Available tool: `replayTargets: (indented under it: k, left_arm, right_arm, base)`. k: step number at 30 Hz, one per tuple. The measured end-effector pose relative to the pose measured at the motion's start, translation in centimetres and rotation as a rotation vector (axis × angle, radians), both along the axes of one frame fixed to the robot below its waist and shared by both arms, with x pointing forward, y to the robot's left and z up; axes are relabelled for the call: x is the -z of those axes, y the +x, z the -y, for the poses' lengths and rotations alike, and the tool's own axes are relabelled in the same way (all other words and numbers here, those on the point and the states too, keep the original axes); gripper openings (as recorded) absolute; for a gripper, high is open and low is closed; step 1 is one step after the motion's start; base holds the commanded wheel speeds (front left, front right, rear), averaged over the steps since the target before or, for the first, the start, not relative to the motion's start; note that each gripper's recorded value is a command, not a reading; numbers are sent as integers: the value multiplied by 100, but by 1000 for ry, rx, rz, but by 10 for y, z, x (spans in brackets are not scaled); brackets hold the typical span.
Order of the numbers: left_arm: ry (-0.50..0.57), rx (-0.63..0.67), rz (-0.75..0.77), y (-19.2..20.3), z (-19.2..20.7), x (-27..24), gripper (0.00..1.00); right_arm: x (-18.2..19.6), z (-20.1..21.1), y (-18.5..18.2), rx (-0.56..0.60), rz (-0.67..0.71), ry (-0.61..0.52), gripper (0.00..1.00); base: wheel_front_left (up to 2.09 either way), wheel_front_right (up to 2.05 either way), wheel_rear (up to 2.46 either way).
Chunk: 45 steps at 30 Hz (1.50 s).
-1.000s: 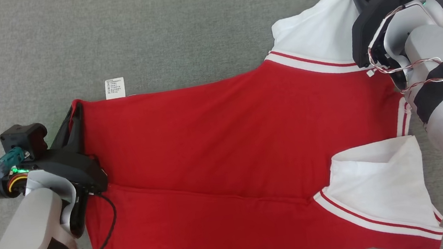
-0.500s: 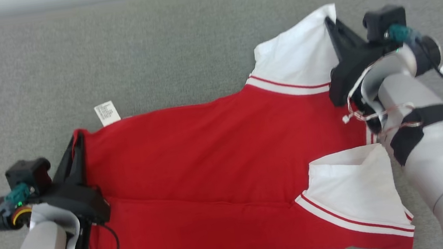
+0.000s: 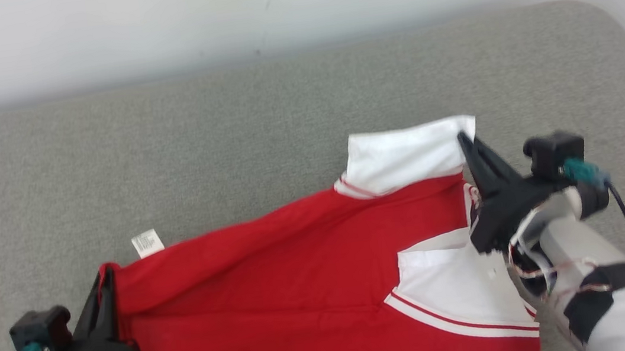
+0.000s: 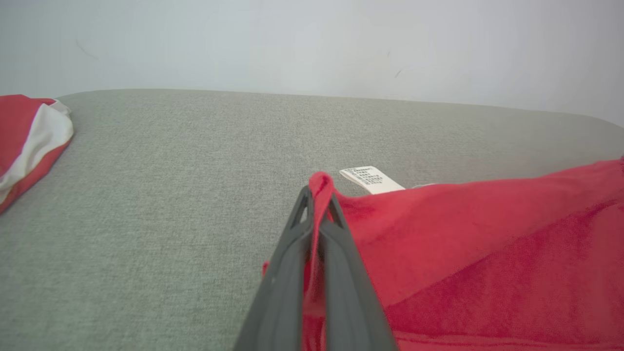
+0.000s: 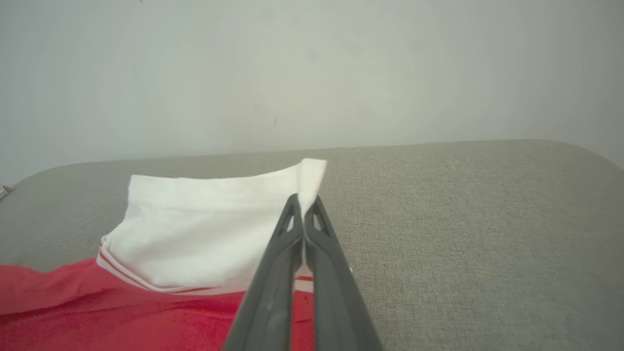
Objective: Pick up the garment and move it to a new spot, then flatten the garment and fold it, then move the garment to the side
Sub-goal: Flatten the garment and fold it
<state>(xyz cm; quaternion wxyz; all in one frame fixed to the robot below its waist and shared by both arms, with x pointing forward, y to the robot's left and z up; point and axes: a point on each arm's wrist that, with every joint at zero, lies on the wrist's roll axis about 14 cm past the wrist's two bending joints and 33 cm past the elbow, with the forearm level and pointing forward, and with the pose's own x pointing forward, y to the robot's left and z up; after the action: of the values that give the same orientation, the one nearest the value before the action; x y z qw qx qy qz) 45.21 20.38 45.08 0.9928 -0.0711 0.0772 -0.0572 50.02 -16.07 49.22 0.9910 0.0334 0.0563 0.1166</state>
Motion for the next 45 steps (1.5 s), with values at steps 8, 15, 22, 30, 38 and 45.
replayTargets:
  k: [8, 15, 22, 30, 38, 45]
  left_arm:
    - [-25, -12, -4, -25, 5, 4, 0]
    - [-32, -18, -32, -50, 11, 16, 0]
    - [-36, -30, -64, -69, 11, 27, 0]
    - [-34, -30, -91, -80, 15, 37, 0]
    - [4, -96, -70, -83, -3, 34, 100]
    - [68, -178, -15, -91, -21, 19, 100]
  right_arm:
    - [17, 18, -55, 62, -24, 93, 0]
    - [42, 29, -103, 134, -82, 168, 0]
    - [57, 34, -129, 183, -115, 197, 0]
    - [67, 35, -137, 197, -142, 181, 0]
    - [71, 41, -139, 229, -160, 192, 100]
    - [64, 59, -140, 281, -115, 174, 100]
  base:
    - [0, 0, 0]
    - [0, 0, 0]
    - [0, 0, 0]
    - [0, 0, 0]
    - [0, 0, 0]
    - [0, 0, 0]
